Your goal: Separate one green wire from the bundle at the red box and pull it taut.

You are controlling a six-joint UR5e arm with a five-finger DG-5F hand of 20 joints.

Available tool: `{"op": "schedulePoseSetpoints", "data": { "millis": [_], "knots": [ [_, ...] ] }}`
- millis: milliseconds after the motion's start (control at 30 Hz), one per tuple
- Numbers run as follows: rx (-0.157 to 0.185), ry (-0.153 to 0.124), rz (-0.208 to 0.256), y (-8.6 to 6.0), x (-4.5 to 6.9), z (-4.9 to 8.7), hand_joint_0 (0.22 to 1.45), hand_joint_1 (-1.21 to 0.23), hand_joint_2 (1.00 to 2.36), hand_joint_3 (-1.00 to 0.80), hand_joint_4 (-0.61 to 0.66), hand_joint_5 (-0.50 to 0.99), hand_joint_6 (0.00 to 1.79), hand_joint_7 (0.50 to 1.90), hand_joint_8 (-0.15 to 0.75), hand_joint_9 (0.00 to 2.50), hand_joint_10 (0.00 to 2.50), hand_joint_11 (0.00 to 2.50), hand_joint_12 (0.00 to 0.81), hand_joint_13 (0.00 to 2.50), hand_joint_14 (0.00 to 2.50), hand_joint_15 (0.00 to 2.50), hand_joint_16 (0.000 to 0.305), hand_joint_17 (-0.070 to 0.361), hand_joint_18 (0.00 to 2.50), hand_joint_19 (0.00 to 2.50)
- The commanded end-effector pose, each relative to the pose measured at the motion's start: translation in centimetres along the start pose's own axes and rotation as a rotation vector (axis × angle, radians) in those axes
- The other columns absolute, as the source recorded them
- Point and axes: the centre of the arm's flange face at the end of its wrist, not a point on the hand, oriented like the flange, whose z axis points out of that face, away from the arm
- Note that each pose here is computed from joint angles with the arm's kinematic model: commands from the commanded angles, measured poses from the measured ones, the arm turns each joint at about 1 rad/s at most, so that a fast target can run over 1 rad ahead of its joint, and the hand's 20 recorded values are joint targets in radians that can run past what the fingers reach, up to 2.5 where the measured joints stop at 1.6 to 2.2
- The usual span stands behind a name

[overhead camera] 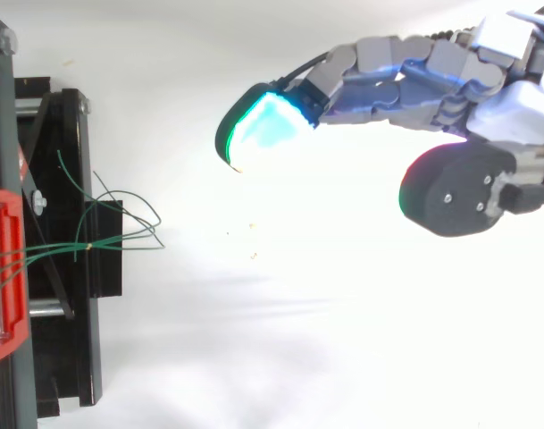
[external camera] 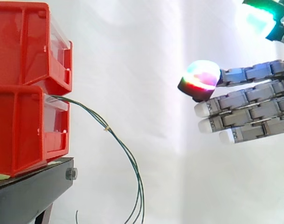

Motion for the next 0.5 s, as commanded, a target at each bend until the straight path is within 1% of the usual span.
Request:
{"op": "schedulePoseSetpoints", "data": {
  "millis": [0,33,67,100,133,200,233,267,300,333,367,400,433,467],
  "knots": [
    [0.011,-0.004,-0.005,-1.2,0.4,0.2,0.52,-0.53,1.00,-0.50,0.14,-0.24,0.50,0.71,0.216,0.39,0.00,0.12,0.312,0.25,0.00,0.13,0.047,0.107,0.16,0.36],
    [0.014,-0.004,-0.004,-1.7,0.5,0.4,0.52,-0.53,1.00,-0.50,0.14,-0.24,0.50,0.71,0.216,0.39,0.00,0.11,0.312,0.25,0.00,0.13,0.047,0.107,0.17,0.36],
    [0.017,-0.004,0.001,-2.7,0.6,0.6,0.52,-0.53,1.00,-0.50,0.14,-0.24,0.50,0.71,0.216,0.39,0.00,0.11,0.313,0.26,0.01,0.13,0.047,0.107,0.17,0.36],
    [0.017,-0.004,0.001,-2.7,0.6,0.6,0.52,-0.53,1.00,-0.50,0.14,-0.23,0.50,0.71,0.216,0.39,0.00,0.12,0.313,0.26,0.00,0.13,0.047,0.107,0.17,0.36],
    [0.007,-0.007,0.016,-3.1,0.8,0.9,0.52,-0.53,1.00,-0.50,0.14,-0.23,0.50,0.71,0.216,0.39,0.00,0.12,0.314,0.26,0.00,0.13,0.047,0.107,0.17,0.36],
    [0.000,-0.009,0.025,-4.1,1.0,1.3,0.52,-0.53,1.00,-0.50,0.14,-0.23,0.50,0.71,0.217,0.39,0.00,0.11,0.313,0.26,0.01,0.13,0.047,0.107,0.17,0.37],
    [-0.002,-0.010,0.020,-4.8,1.2,1.5,0.52,-0.53,1.00,-0.50,0.14,-0.23,0.50,0.71,0.218,0.39,0.00,0.12,0.314,0.26,0.00,0.13,0.047,0.107,0.18,0.36],
    [-0.002,-0.012,0.021,-5.0,1.2,1.5,0.52,-0.53,1.00,-0.50,0.14,-0.23,0.50,0.71,0.218,0.39,0.00,0.12,0.313,0.26,0.00,0.13,0.047,0.107,0.18,0.36],
    [-0.002,-0.016,0.023,-5.1,1.1,1.6,0.52,-0.53,1.00,-0.50,0.14,-0.23,0.50,0.71,0.219,0.40,0.00,0.13,0.313,0.27,0.01,0.13,0.047,0.107,0.18,0.37],
    [0.007,-0.023,0.014,-5.8,1.1,1.7,0.52,-0.53,1.00,-0.50,0.14,-0.23,0.50,0.71,0.219,0.40,0.00,0.13,0.313,0.27,0.01,0.13,0.047,0.107,0.18,0.37],
    [0.008,-0.026,0.015,-6.0,1.2,1.7,0.52,-0.53,1.00,-0.50,0.14,-0.23,0.50,0.71,0.218,0.40,0.00,0.13,0.315,0.27,0.00,0.14,0.048,0.107,0.19,0.37],
    [0.008,-0.037,0.012,-6.2,1.1,1.7,0.52,-0.53,1.00,-0.50,0.15,-0.23,0.50,0.71,0.219,0.40,0.00,0.12,0.314,0.27,0.01,0.14,0.048,0.107,0.19,0.37],
    [0.008,-0.037,0.012,-6.2,1.1,1.7,0.52,-0.53,1.00,-0.50,0.14,-0.23,0.50,0.71,0.220,0.40,0.00,0.12,0.314,0.28,0.01,0.14,0.048,0.107,0.19,0.37],
    [0.008,-0.056,0.004,-6.5,0.9,1.8,0.52,-0.53,1.00,-0.50,0.15,-0.23,0.50,0.71,0.220,0.40,0.00,0.13,0.314,0.28,0.00,0.14,0.048,0.107,0.19,0.36]
  ]
}}
